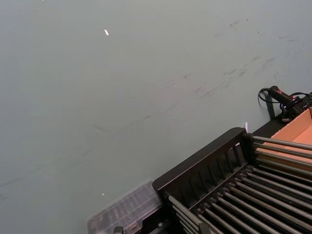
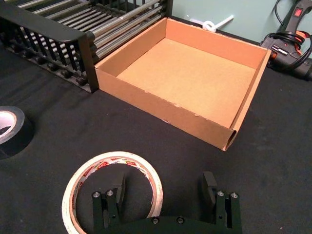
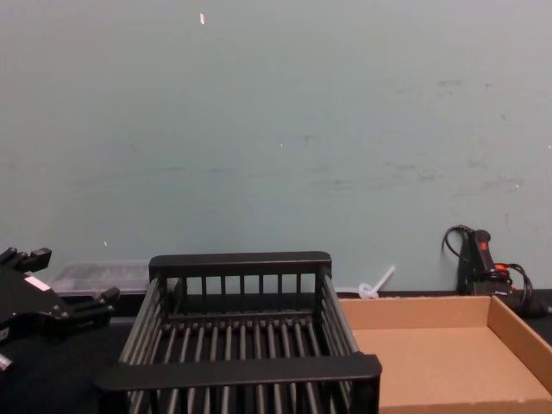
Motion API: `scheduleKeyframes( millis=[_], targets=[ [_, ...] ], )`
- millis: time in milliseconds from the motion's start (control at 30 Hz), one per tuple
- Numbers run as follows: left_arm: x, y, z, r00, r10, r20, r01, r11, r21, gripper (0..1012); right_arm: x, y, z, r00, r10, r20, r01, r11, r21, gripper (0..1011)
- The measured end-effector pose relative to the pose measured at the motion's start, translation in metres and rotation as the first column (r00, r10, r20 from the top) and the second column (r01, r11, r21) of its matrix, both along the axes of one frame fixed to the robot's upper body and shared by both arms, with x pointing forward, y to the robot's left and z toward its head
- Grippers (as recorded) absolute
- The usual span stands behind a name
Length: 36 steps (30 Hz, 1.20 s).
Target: Pick up the white tape and place it into the black box , Pick up the silver tape and place it into the brown box.
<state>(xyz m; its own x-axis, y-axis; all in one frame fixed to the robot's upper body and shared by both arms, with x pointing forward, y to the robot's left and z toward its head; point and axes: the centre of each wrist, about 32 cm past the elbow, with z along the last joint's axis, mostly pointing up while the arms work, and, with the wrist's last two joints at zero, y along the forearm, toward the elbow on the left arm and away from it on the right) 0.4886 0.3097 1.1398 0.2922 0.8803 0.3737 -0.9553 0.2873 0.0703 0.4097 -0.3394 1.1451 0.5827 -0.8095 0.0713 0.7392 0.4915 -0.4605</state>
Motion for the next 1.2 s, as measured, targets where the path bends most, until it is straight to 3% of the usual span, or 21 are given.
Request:
scheduleKeyframes(
  millis=[1200],
  targets=[
    [0.0, 0.0, 0.0, 1.0, 0.0, 0.0, 0.0, 1.0, 0.0, 1001, 0.0056, 0.0022, -0.0092, 1.0, 0.005, -0.026, -0.006, 1.0, -0.005, 1002]
  ],
)
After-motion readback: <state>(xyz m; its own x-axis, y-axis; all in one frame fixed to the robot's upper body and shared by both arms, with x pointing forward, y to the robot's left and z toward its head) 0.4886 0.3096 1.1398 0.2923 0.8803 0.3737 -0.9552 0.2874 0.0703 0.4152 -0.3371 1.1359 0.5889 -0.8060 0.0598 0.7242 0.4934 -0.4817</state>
